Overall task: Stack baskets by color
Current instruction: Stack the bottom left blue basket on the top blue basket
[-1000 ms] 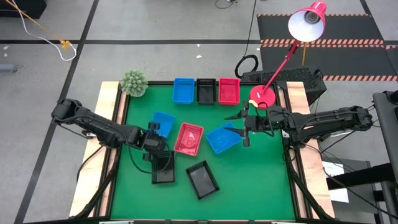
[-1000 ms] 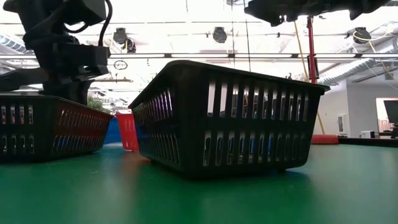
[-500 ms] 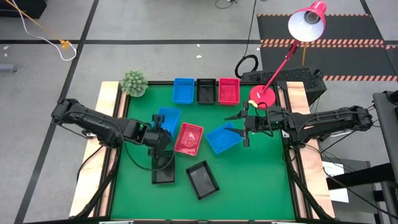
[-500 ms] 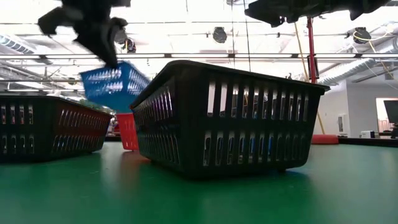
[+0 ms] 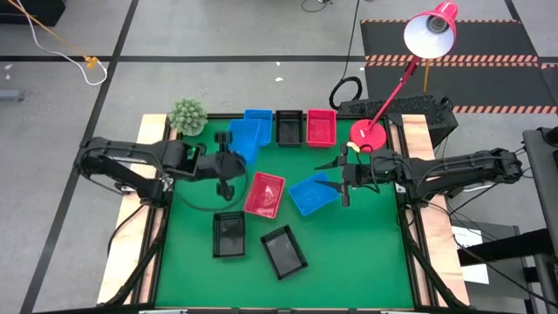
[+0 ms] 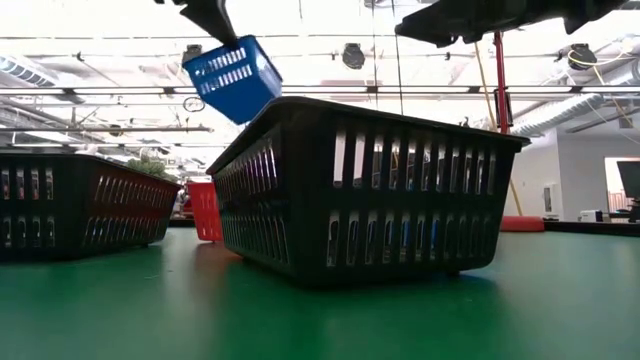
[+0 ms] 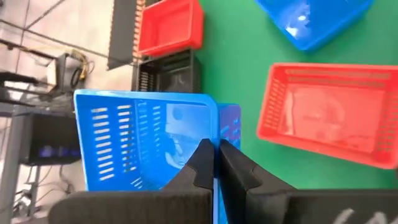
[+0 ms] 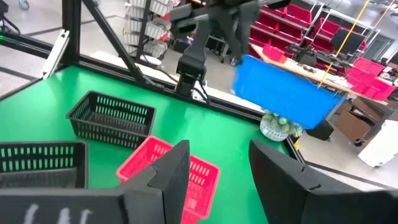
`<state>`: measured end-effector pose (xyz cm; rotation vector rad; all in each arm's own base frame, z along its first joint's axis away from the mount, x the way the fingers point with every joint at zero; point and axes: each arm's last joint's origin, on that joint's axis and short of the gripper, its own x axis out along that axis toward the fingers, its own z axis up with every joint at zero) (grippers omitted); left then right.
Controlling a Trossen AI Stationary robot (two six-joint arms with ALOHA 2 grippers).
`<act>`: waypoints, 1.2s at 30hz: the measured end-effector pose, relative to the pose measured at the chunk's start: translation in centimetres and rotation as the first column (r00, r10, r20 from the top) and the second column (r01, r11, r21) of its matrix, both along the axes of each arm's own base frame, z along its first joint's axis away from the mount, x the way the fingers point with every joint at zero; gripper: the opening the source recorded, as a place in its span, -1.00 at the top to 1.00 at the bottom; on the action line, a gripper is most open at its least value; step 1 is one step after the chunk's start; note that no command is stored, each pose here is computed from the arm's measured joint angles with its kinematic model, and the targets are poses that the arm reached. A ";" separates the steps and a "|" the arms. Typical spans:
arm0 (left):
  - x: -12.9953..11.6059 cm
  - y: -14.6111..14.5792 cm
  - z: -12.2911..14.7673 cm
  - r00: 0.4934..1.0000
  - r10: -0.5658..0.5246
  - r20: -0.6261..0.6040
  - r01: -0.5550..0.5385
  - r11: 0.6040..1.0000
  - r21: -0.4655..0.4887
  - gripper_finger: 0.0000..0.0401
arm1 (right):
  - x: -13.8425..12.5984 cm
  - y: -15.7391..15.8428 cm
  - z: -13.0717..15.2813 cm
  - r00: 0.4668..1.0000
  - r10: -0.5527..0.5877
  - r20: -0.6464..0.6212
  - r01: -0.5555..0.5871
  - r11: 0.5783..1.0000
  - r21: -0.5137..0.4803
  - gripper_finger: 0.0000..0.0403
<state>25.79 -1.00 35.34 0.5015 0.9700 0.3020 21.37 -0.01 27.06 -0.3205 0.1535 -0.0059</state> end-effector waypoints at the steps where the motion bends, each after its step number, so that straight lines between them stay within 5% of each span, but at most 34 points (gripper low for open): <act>1: 0.2 0.2 0.1 1.000 0.006 -0.010 -0.006 1.000 0.006 0.98 | 0.0 0.0 0.0 1.000 0.000 0.001 0.000 1.000 -0.001 0.21; 9: 3.4 2.9 0.6 0.997 0.043 -0.064 -0.039 0.997 0.069 0.98 | 0.0 -0.1 0.0 0.999 -0.035 0.000 0.035 0.999 -0.021 0.21; 21: 7.6 8.0 -2.1 0.980 0.149 -0.130 -0.137 0.986 0.099 0.96 | -0.1 -0.4 -0.4 0.992 -0.124 -0.039 0.123 0.992 -0.040 0.21; 36: 9.3 11.2 -5.2 0.967 0.182 -0.178 -0.167 0.981 0.096 0.96 | -0.2 -0.4 -0.6 0.990 -0.126 -0.065 0.125 0.992 -0.024 0.21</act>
